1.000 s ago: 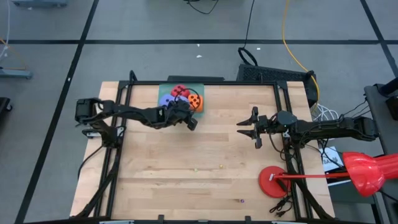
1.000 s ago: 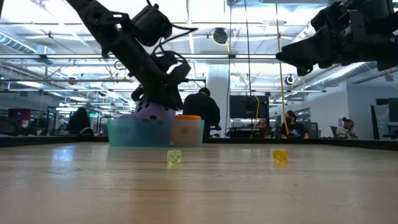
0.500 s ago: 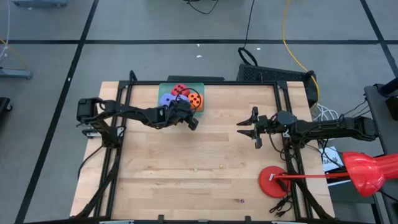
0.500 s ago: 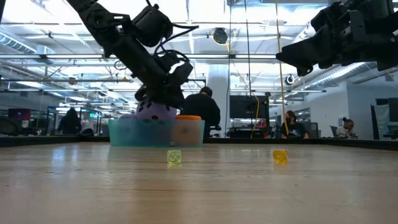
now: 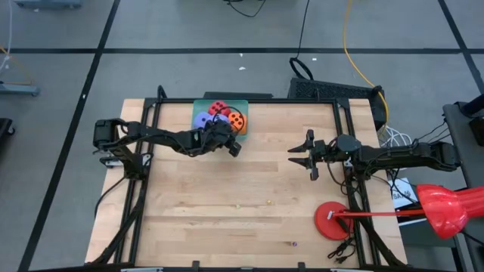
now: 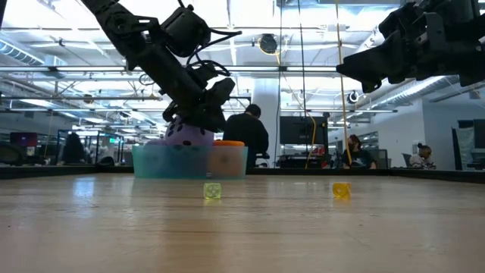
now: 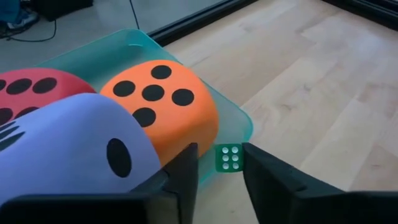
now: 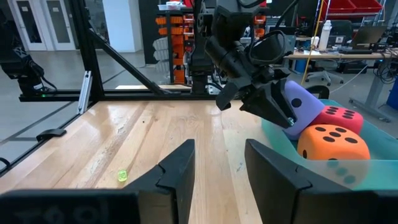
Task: Pick & Place Dice
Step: Put the small green dice into the green bin
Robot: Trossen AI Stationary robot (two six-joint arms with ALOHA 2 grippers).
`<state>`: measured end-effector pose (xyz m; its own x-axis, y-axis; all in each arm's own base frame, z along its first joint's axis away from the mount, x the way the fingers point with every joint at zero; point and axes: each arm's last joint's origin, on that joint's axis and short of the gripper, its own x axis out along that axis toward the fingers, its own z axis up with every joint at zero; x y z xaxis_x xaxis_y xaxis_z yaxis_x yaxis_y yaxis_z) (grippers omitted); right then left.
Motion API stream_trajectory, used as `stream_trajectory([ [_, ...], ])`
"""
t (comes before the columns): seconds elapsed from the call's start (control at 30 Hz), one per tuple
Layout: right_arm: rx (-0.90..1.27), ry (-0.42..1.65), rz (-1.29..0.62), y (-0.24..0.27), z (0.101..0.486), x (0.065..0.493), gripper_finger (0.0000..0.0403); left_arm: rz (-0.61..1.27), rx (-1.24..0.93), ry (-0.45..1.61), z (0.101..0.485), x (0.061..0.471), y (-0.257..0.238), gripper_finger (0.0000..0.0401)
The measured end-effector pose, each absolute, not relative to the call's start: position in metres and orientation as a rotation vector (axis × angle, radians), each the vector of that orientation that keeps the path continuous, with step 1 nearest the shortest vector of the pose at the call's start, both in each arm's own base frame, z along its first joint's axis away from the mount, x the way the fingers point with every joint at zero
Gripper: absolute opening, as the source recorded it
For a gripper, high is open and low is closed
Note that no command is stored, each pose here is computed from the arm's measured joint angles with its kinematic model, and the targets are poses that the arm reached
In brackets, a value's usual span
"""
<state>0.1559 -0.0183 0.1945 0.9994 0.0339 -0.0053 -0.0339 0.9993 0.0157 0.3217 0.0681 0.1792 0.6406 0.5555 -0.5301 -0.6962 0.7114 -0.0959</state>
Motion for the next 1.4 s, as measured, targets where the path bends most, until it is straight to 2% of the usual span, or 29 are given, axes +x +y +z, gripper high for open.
stream_trajectory([
  [0.2,0.016,0.006,0.034,-0.018,0.195,0.156,0.0130,0.726,-0.306,0.494,0.179,0.322,0.068,0.0171],
  [0.37,0.016,0.006,0.034,-0.018,0.195,0.156,0.0130,0.727,-0.308,0.493,0.179,0.322,0.068,0.0185],
  [0.7,0.016,0.006,0.034,-0.018,0.194,0.156,0.0130,0.677,-0.309,0.473,0.181,0.326,0.056,0.0187],
  [1.0,0.016,0.006,0.034,-0.018,0.194,0.156,0.0130,0.523,-0.389,0.494,0.181,0.330,0.031,0.0186],
  [1.27,0.016,0.006,0.034,-0.018,0.194,0.156,0.0130,0.509,-0.492,0.487,0.180,0.330,0.014,0.0186],
  [1.4,0.016,0.006,0.034,-0.018,0.194,0.156,0.0130,0.540,-0.561,0.549,0.176,0.324,0.007,0.0186],
])
